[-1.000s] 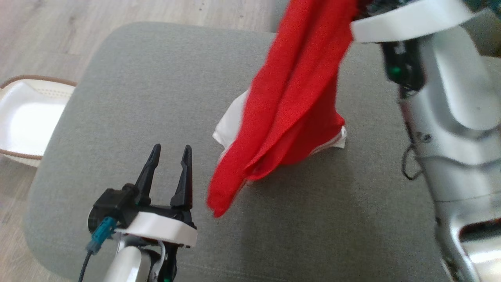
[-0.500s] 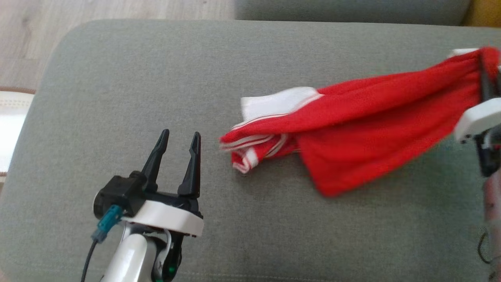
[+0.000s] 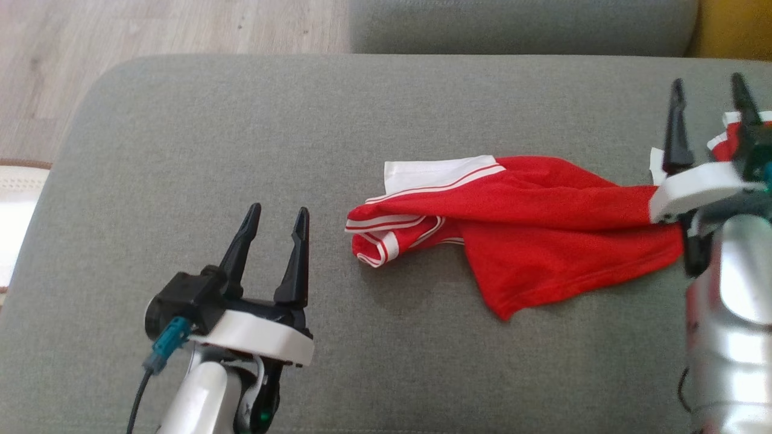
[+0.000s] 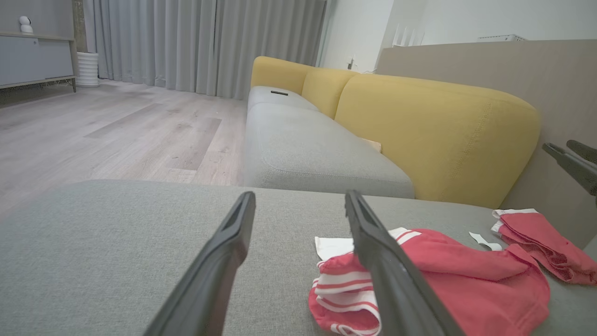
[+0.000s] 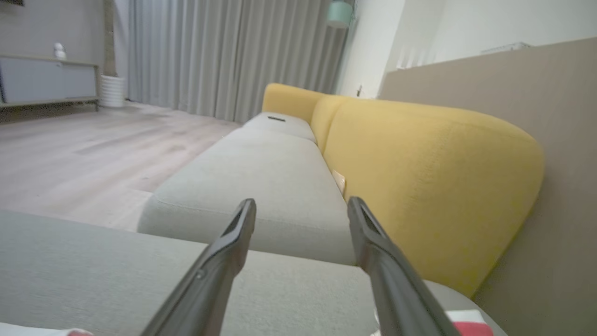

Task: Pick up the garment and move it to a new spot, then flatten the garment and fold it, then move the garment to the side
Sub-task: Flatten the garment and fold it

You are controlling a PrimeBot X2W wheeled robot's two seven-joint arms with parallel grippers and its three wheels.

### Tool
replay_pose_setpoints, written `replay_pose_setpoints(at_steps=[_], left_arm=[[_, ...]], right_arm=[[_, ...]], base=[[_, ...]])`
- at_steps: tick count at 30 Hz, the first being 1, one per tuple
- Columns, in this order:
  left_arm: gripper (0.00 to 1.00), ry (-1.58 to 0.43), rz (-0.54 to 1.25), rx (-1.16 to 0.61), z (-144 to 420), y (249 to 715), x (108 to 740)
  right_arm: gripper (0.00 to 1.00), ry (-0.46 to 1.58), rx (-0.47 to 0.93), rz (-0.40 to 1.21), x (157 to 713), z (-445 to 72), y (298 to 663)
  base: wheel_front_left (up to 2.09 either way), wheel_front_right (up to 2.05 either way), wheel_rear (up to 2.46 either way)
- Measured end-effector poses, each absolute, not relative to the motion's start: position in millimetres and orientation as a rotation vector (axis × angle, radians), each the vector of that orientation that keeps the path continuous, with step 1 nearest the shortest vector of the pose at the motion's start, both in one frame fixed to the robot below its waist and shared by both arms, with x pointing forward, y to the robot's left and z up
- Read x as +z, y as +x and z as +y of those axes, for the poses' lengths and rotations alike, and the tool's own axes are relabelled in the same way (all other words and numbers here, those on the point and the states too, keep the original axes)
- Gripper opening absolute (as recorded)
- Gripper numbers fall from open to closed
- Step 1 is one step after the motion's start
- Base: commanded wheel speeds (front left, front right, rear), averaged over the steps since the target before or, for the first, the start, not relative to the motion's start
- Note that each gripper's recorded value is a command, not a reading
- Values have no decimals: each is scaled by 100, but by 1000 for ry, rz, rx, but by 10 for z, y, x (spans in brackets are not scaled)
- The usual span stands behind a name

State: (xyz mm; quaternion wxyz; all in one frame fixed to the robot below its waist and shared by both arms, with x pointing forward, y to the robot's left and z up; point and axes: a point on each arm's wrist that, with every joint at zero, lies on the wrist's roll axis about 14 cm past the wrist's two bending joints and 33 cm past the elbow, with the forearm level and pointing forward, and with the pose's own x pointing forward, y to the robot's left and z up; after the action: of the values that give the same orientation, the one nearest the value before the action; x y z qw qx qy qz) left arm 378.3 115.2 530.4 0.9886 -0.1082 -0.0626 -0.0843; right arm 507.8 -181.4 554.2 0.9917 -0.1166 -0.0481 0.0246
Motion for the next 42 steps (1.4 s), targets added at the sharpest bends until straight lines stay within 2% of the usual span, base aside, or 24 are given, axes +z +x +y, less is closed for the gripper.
replay_pose_setpoints(at_steps=[5,10,15,17,25,28,29,35,42], left_arm=[[100,-217,-138,-170,1152,3768,5345],[100,-217,-152,-162,1183,3760,5388],[100,-222,-138,-162,1173,3652,5339],[100,-223,-141,-162,1171,3650,5349],[100,-225,-132,-156,1186,3652,5317],[100,-225,-118,-152,1195,3655,5270],[100,-225,-109,-154,1184,3656,5243],[100,-224,-97,-123,1279,3684,5206],[100,-230,-77,-30,1535,3626,5135]], right_arm=[[100,-146,128,-130,5505,-1551,4889],[100,12,241,-121,5318,-1183,4455],[100,129,277,-56,5043,-1053,3922],[100,135,288,-52,5030,-1018,3869],[100,139,331,-71,5093,-875,3873],[100,111,382,-69,5079,-714,3911],[100,81,437,-61,5069,-539,3964],[100,-102,637,86,4777,89,4137],[100,-263,766,218,4399,427,4303]], base=[[0,0,0],[0,0,0],[0,0,0],[0,0,0],[0,0,0],[0,0,0],[0,0,0],[0,0,0],[0,0,0]])
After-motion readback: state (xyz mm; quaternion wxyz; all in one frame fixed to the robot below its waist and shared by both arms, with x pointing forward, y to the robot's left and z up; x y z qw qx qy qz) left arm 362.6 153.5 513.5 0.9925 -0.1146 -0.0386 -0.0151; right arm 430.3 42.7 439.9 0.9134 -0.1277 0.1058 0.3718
